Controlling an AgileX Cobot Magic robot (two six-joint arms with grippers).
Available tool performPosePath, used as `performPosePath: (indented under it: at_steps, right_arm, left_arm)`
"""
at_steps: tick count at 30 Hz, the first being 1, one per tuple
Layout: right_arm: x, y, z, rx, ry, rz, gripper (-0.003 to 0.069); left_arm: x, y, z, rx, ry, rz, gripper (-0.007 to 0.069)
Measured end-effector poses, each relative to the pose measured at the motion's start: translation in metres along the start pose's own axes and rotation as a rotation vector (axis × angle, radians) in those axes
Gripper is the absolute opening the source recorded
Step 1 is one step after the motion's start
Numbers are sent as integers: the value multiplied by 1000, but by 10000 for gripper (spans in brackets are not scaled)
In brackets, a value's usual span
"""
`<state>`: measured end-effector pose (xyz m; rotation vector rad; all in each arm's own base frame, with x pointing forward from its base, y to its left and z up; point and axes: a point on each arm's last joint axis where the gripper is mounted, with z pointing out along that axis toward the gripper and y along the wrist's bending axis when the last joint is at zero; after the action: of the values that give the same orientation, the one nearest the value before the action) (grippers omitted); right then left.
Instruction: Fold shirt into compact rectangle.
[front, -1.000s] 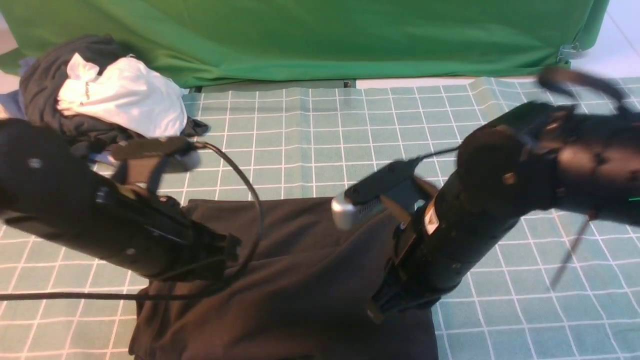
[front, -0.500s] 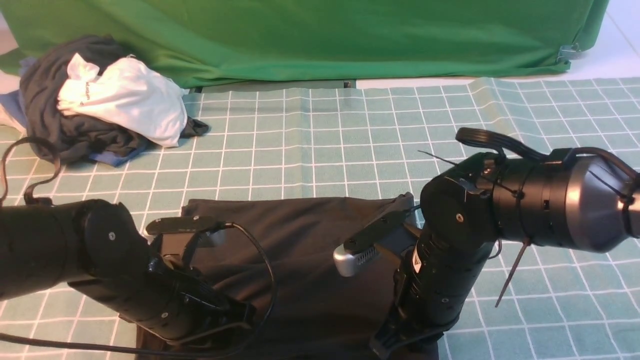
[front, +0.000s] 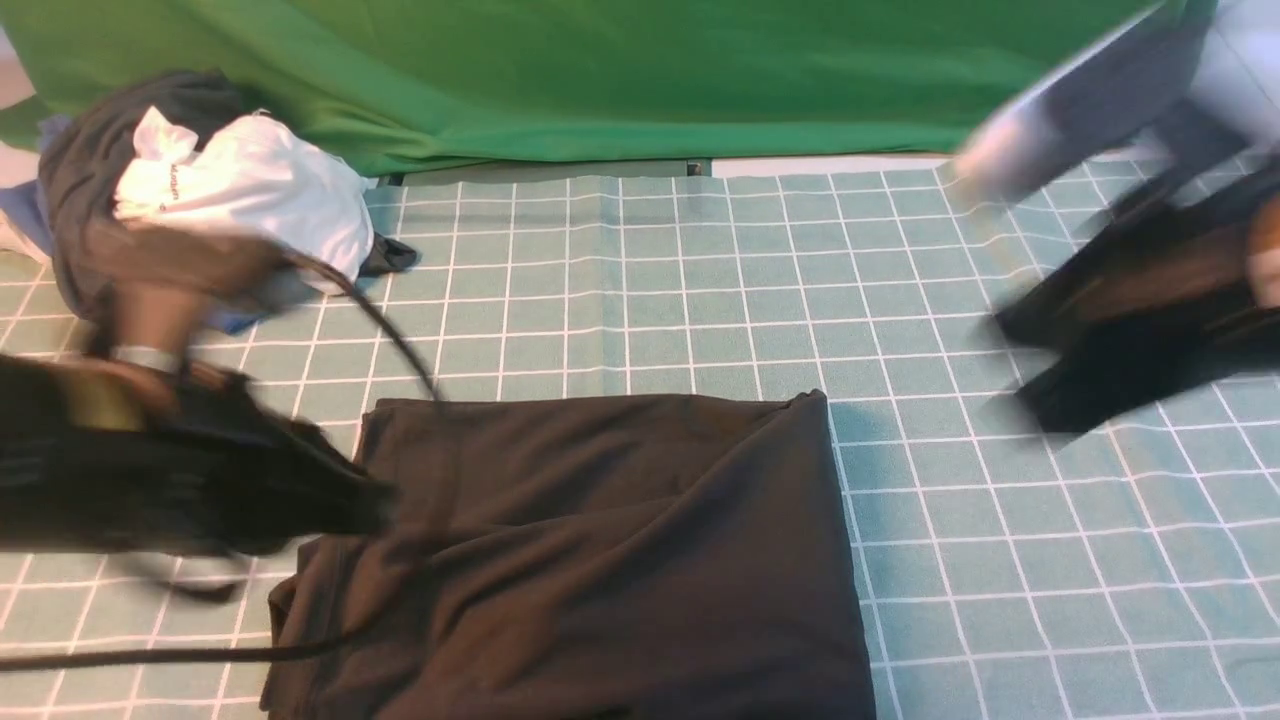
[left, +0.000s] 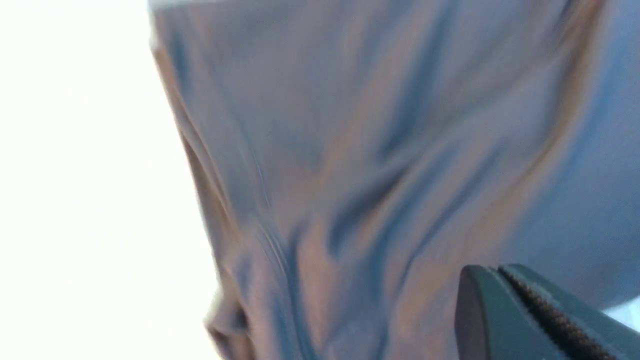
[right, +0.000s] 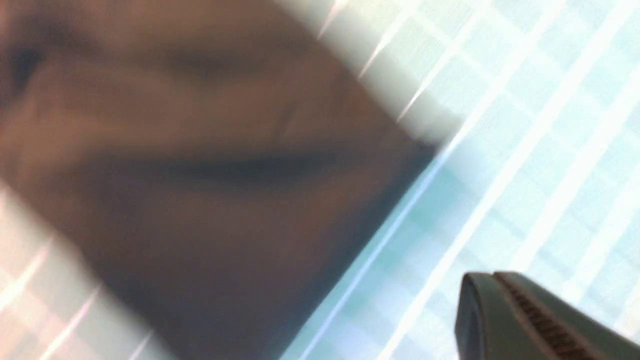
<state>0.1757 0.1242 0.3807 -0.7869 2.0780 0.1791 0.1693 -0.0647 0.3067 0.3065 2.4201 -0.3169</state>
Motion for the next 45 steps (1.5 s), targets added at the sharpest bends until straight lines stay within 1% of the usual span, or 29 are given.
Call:
performPosePath:
  at_steps: [4, 5, 7, 8, 9, 10, 12, 14, 16, 17, 20, 25, 45]
  right_arm:
    - [0, -12, -86, 73, -365, -10, 17]
    - [-1, -12, -86, 73, -371, -11, 17]
    - [17, -12, -123, 92, -547, -9, 17]
    - [18, -12, -125, 93, -565, -9, 17]
    - [34, -11, -136, 100, -641, -13, 17]
    - [45, -9, -139, 102, -677, -16, 17]
    - [58, -7, -140, 105, -708, -22, 17]
    - [84, -2, -135, 86, -763, 11, 17]
    - [92, 0, -131, 71, -794, 38, 17]
    - [101, 3, -127, 48, -828, 74, 17]
    - [107, 5, -123, 21, -876, 106, 18]
    - [106, 6, -124, 9, -908, 119, 36]
    - [106, 6, -124, 9, -912, 120, 99]
  left_arm:
    - [11, 0, -56, -35, -226, 15, 11]
    - [12, 0, -61, -35, -245, 15, 11]
    - [26, 1, -84, -43, -349, -11, 11]
    - [27, 1, -86, -44, -355, -12, 11]
    - [38, 2, -95, -38, -408, -23, 11]
    - [44, 2, -96, -35, -419, -26, 11]
    - [51, 2, -98, -33, -435, -27, 11]
    - [63, 3, -100, -29, -464, -27, 11]
    - [66, 4, -101, -27, -481, -27, 11]
    - [68, 4, -101, -24, -503, -26, 11]
    - [65, 3, -102, -14, -546, -28, 11]
    - [61, 2, -105, 0, -603, -30, 11]
    - [61, 2, -106, 8, -610, -35, 14]
